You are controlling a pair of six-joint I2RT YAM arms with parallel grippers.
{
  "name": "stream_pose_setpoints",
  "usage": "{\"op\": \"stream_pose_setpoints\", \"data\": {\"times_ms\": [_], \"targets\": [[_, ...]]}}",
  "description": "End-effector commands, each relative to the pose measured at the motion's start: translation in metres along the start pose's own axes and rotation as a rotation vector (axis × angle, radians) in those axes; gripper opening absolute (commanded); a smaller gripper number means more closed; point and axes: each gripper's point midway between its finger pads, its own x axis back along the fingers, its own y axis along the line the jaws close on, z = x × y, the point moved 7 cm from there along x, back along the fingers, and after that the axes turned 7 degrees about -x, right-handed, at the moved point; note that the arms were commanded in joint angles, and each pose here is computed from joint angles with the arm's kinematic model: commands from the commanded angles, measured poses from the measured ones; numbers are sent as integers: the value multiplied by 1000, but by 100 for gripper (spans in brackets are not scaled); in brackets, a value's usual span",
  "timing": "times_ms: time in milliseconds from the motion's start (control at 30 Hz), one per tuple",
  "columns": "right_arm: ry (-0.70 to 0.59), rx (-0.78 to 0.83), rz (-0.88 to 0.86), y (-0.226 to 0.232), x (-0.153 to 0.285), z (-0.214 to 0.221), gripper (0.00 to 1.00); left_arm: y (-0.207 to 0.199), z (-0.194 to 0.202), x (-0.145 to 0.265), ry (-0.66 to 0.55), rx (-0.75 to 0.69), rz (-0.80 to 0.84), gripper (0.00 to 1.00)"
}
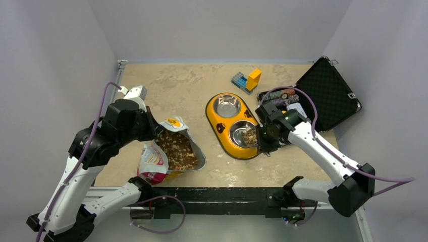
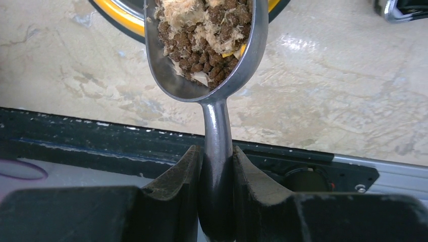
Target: Serve the pet food
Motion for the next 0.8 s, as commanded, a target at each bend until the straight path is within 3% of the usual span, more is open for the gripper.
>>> {"op": "stream_pose_setpoints", "data": {"times_ms": [0,333,767], "targets": [[-47,60,63,-2,17,-12,0,-21,-41,26,-250,51,163,0],[0,158,140,18,16,-18,0,-45,-59,10,-224,-1,254,0],[20,227,267,25,14,-25,0,-42,-110,3,-316,-44,18,0]]}}
